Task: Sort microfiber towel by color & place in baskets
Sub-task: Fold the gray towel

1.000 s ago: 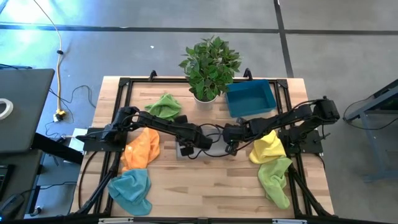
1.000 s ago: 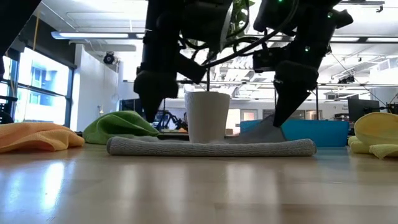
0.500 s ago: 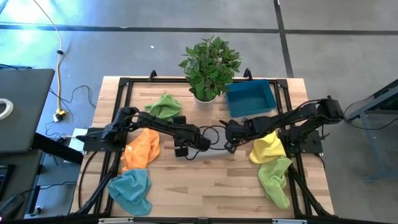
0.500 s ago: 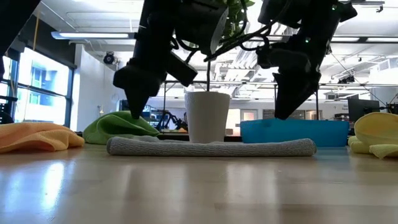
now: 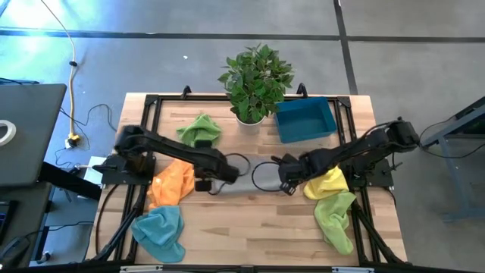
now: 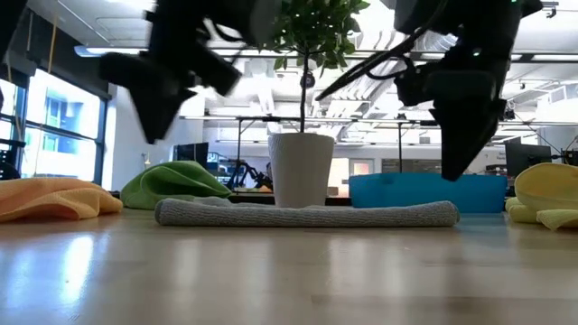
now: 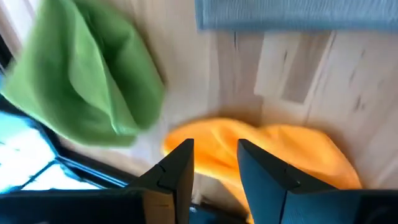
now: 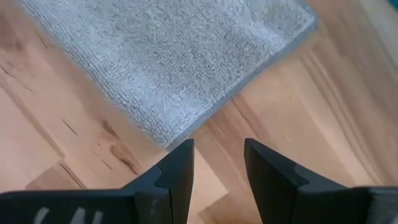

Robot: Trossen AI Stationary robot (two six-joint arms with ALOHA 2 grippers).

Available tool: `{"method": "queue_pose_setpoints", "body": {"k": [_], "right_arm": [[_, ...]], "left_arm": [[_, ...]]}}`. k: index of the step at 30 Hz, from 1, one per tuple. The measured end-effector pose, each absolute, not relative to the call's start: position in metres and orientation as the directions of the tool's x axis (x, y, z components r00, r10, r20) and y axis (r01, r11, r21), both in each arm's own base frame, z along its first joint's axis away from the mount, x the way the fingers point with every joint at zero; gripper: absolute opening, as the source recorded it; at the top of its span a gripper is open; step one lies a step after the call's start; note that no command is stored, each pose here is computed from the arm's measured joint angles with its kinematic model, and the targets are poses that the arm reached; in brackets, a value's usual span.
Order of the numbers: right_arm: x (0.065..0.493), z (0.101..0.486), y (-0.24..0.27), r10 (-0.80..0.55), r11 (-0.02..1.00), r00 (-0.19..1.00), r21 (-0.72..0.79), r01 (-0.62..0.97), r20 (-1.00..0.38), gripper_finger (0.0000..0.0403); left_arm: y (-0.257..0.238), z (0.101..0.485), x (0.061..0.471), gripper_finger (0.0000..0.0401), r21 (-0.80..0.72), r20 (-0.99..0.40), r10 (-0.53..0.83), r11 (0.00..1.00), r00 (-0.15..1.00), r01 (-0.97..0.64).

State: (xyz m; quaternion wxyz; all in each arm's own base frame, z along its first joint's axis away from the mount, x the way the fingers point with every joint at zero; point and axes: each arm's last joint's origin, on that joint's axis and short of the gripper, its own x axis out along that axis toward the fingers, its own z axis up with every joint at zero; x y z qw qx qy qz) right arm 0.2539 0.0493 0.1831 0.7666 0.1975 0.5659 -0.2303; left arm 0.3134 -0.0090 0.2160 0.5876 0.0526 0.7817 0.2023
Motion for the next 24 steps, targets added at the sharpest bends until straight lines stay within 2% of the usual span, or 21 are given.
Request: {"method": "queue_pose_setpoints", "body": {"k": [3,8,11,14,19,24], "right_arm": [[0.255,0.184,0.052,-0.185,0.800,0.284,0.023,0.599,-0.941,0.0133],[0.260,0.186,0.051,-0.249,0.730,0.339,0.054,0.682,-0.907,0.0133],[0.264,0.187,0.052,-0.236,0.713,0.387,0.112,0.693,-0.891,0.0134],[0.268,0.189,0.053,-0.228,0.708,0.418,0.145,0.691,-0.879,0.0134],[0.261,0.179,0.056,-0.228,0.664,0.396,0.155,0.732,-0.889,0.0134],[0.245,0.158,0.074,-0.214,0.619,0.410,0.202,0.759,-0.886,0.0134]], "left_arm": [[-0.010,0.222,0.291,0.0111,0.294,-0.948,0.244,0.916,-0.204,-0.272],[-0.017,0.219,0.278,0.0111,0.132,-0.972,0.199,0.899,0.122,-0.418],[-0.021,0.213,0.280,0.0111,0.037,-0.936,0.180,0.905,0.303,-0.423],[-0.024,0.205,0.286,0.0111,-0.025,-0.885,0.165,0.918,0.436,-0.396],[-0.026,0.187,0.296,0.0111,-0.052,-0.818,0.157,0.938,0.553,-0.344],[-0.024,0.166,0.291,0.0111,-0.030,-0.843,0.168,0.933,0.511,-0.358]]}}
